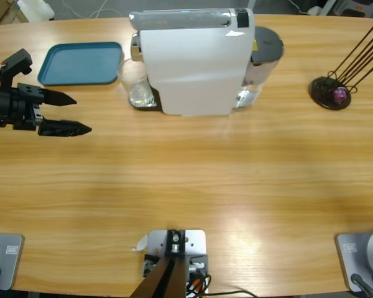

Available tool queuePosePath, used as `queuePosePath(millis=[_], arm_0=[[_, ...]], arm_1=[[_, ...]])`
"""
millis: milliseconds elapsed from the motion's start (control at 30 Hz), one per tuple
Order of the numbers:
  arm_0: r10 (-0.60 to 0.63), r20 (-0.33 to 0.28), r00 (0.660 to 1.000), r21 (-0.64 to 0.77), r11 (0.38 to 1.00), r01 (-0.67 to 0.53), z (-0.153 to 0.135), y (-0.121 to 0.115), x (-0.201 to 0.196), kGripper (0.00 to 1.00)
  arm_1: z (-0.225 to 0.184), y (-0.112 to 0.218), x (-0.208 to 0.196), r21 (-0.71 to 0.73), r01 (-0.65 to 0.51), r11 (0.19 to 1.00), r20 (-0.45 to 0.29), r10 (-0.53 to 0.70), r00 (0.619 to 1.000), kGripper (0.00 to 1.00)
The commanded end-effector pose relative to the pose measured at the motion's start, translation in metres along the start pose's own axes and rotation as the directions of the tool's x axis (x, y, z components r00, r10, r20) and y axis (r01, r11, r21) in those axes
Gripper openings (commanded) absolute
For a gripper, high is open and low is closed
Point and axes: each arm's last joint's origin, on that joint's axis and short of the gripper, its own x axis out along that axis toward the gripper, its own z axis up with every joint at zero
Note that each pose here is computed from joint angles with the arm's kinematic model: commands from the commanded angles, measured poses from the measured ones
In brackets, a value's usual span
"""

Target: Pour coffee

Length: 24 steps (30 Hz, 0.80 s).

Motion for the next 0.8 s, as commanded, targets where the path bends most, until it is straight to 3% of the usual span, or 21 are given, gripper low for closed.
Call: queuePosePath(millis=[33, 100, 267, 433, 467, 500, 567, 633, 800], arm_0=[[-0.042, -0.038, 0.998, -0.022, 0.999, 0.041, -0.012, -0.02, -0.011, 0.996], [-0.059, -0.052, 0.997, -0.014, 0.998, 0.058, -0.017, -0.028, -0.014, 0.996], [-0.027, 0.016, 1.0, 0.023, 0.999, 0.026, -0.01, -0.034, -0.031, 0.996], [0.011, 0.036, 0.999, 0.035, 0.999, -0.012, -0.006, -0.03, -0.032, 0.996], [0.013, 0.04, 0.999, 0.037, 0.999, -0.015, -0.006, -0.029, -0.032, 0.996], [0.014, 0.039, 0.999, 0.036, 0.999, -0.015, -0.006, -0.029, -0.032, 0.996], [0.019, 0.049, 0.999, 0.035, 0.999, -0.02, -0.005, -0.028, -0.032, 0.996], [0.034, 0.081, 0.996, 0.042, 0.998, -0.037, 0.002, -0.027, -0.034, 0.995], [0.112, 0.097, 0.989, 0.032, 0.993, -0.115, 0.027, -0.012, -0.034, 0.992]], arm_1=[[-0.089, 0.006, -0.03, -0.07, -0.034, 0.997, -0.047, 0.031, 0.998, 1.0], [-0.123, 0.002, -0.031, -0.075, -0.063, 0.995, -0.021, 0.061, 0.998, 1.0], [-0.184, -0.006, -0.02, -0.112, -0.119, 0.987, 0.084, 0.129, 0.988, 1.0], [-0.241, -0.016, -0.004, -0.109, -0.106, 0.988, 0.062, 0.113, 0.992, 1.0], [-0.251, -0.018, -0.009, -0.112, -0.098, 0.989, 0.111, 0.11, 0.988, 1.0], [-0.254, -0.019, -0.015, -0.119, -0.095, 0.988, 0.156, 0.113, 0.981, 1.0], [-0.259, -0.022, -0.02, -0.172, -0.052, 0.984, 0.177, 0.083, 0.981, 1.0], [-0.267, -0.024, -0.02, -0.192, -0.032, 0.981, 0.169, 0.065, 0.984, 1.0], [-0.278, -0.028, -0.015, -0.183, 0.009, 0.983, 0.141, 0.017, 0.99, 0.998]])
